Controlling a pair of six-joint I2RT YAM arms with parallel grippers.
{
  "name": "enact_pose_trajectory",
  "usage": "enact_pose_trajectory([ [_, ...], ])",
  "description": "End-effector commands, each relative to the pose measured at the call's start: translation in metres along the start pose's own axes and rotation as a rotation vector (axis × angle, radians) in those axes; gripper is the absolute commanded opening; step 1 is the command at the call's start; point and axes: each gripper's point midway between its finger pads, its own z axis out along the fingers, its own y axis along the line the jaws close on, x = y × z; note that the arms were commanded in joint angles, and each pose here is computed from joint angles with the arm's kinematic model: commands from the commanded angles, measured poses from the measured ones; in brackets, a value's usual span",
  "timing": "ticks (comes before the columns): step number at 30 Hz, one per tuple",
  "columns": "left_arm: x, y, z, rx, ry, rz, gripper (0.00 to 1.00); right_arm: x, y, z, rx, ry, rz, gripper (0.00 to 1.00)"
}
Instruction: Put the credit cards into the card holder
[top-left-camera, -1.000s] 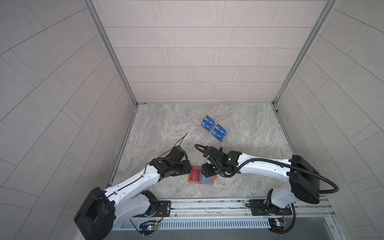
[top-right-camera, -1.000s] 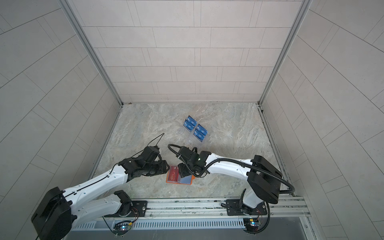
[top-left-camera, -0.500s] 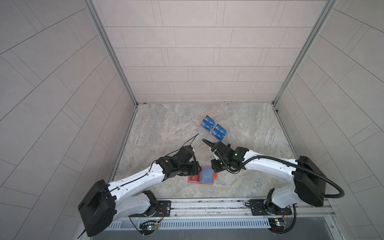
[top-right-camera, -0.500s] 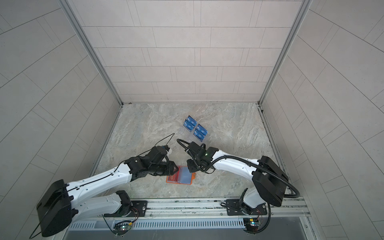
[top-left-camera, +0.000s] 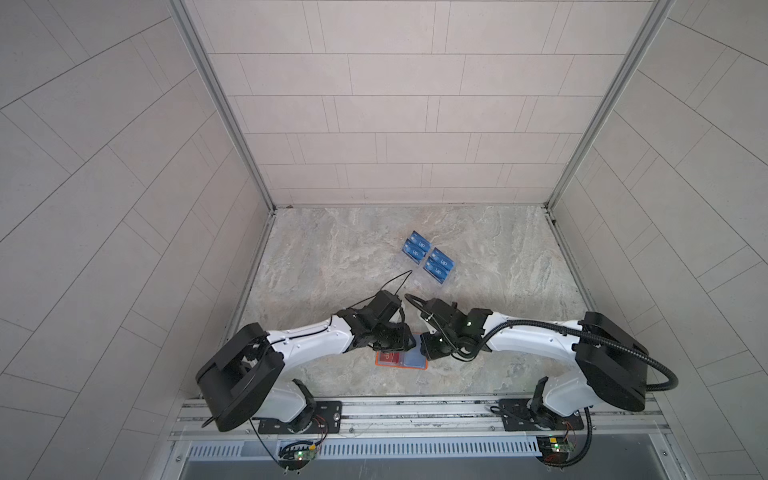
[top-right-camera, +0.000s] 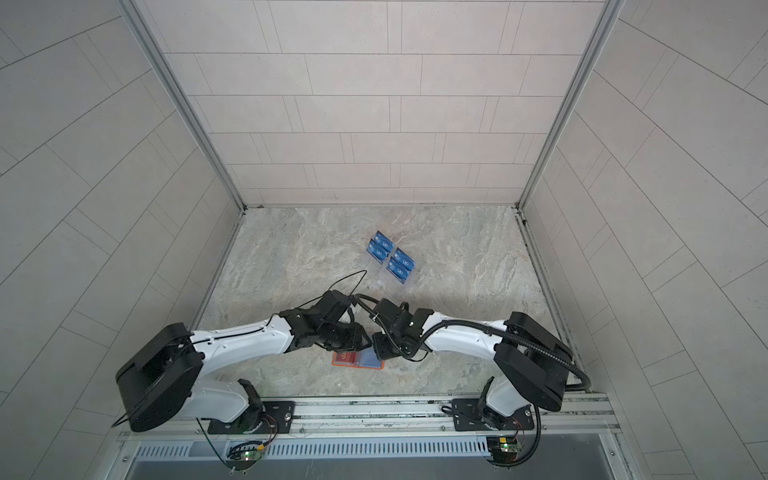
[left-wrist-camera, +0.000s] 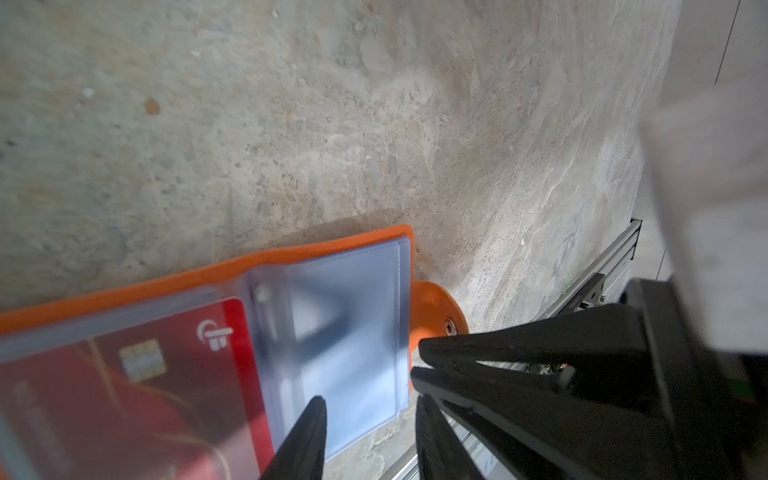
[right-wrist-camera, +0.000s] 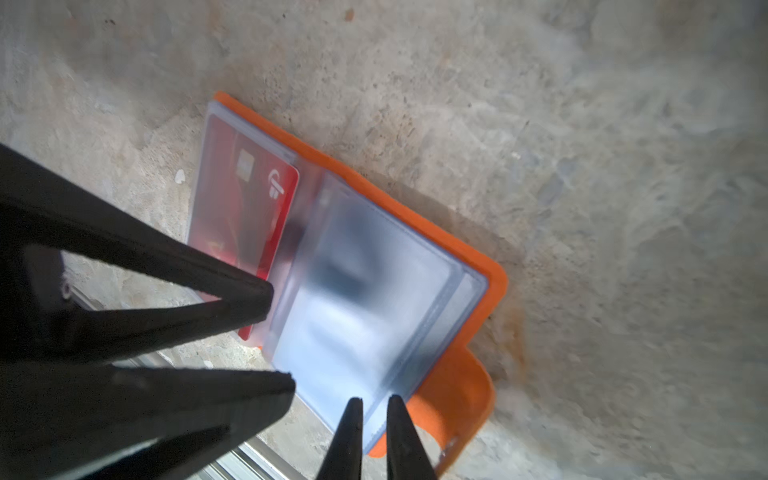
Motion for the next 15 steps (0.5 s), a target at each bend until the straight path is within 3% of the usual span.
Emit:
enact_pose_trajectory([
  [1,-0.002,-0.001,0.003,0.035,0.005,0.027,0.4,0.002,-0.005,0.007,0.013,-0.003,0.048,0.16],
  [5,-0.001,0.01,0.008,0.016,0.015,0.01,0.4,0.006,-0.023,0.007,0.089,-0.004,0.053,0.15],
  [15,0.001,0.025,0.016,0.004,0.018,-0.034,0.41,0.005,-0.038,0.022,0.123,0.022,0.062,0.15],
])
